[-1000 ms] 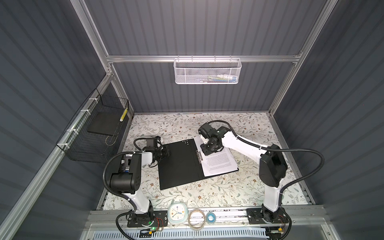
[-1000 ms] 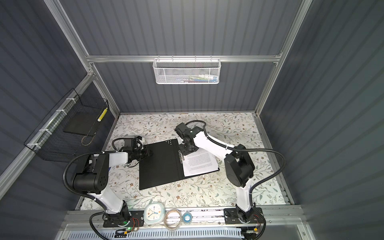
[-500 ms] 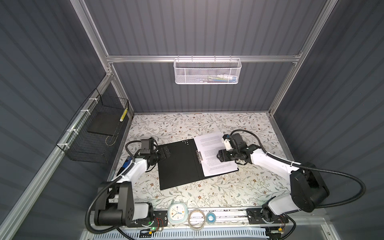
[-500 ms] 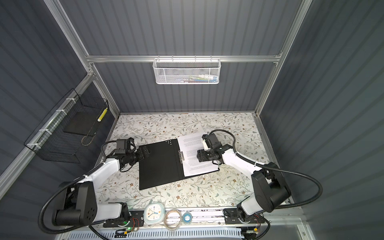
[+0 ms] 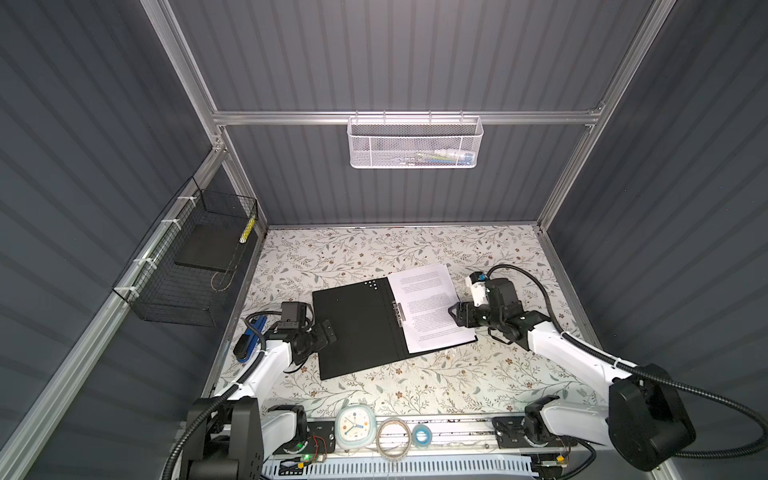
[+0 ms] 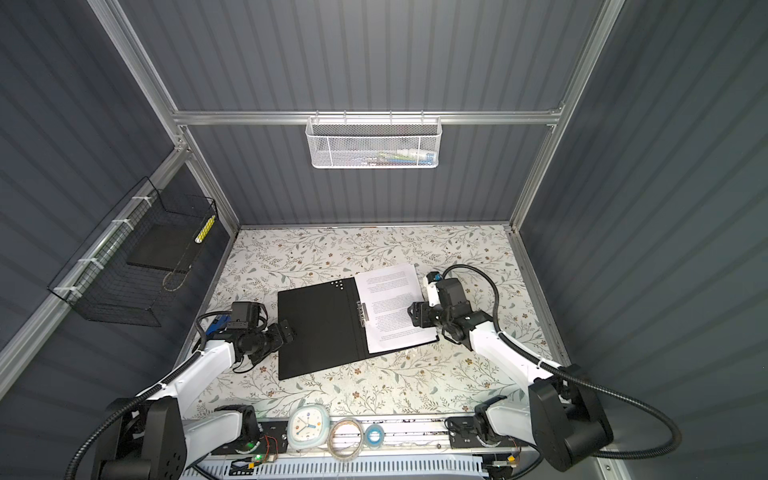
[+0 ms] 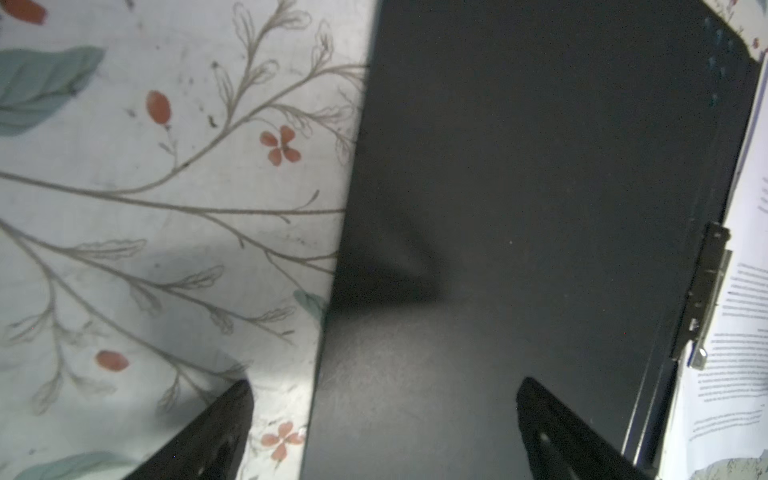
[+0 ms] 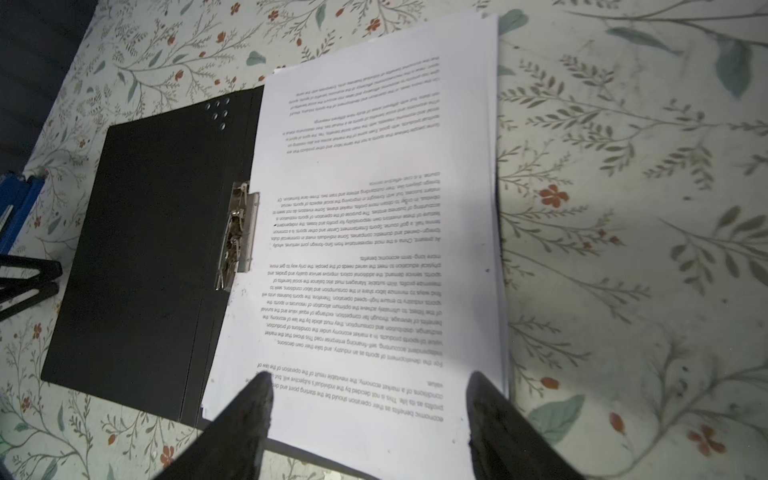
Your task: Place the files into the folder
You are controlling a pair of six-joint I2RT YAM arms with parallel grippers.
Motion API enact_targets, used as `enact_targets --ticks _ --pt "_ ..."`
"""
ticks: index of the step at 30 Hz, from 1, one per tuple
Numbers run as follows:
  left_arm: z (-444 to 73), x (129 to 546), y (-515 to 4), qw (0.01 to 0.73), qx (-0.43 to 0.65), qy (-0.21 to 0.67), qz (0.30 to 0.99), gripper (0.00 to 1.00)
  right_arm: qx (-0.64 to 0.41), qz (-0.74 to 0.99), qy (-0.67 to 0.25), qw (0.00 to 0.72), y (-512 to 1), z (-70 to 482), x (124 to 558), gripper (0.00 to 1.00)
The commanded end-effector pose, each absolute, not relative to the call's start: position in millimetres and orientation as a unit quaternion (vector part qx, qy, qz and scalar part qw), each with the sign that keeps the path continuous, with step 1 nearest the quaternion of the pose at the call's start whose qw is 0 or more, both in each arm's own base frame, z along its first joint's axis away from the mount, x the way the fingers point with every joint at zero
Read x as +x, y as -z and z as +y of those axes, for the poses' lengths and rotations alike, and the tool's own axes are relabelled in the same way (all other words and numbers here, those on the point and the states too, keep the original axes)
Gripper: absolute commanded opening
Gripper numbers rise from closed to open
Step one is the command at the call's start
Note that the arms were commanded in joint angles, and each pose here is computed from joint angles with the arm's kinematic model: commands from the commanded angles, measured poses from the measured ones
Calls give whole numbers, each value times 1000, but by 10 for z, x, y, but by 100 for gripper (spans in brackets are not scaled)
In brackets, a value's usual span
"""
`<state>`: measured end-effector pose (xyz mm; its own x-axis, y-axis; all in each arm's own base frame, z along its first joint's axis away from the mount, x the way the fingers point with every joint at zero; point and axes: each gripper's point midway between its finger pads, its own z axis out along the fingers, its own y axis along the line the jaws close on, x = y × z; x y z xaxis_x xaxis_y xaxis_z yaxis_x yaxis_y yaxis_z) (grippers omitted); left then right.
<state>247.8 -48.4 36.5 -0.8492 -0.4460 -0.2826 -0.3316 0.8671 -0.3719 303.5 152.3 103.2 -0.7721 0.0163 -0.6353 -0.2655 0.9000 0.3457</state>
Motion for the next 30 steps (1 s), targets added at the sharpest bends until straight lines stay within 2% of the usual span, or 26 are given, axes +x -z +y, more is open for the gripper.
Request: enact_targets --ticks 1,11,18,24,30 --pt "-540 2394 -264 160 -205 165 951 99 -56 912 -235 330 -1058 1509 2954 73" --pt "-789 2676 -356 198 -142 201 949 100 -80 891 -256 366 -1271 1485 2710 74" --pt "-1023 2730 -328 189 -120 213 951 99 -100 893 -228 374 -1472 1597 2617 68" --pt "-938 2608 -351 193 -123 190 955 100 -168 913 -180 325 -1393 2057 2765 66" --pt "-905 2713 -486 232 -111 184 949 99 -184 950 -111 226 -1250 2456 2903 64"
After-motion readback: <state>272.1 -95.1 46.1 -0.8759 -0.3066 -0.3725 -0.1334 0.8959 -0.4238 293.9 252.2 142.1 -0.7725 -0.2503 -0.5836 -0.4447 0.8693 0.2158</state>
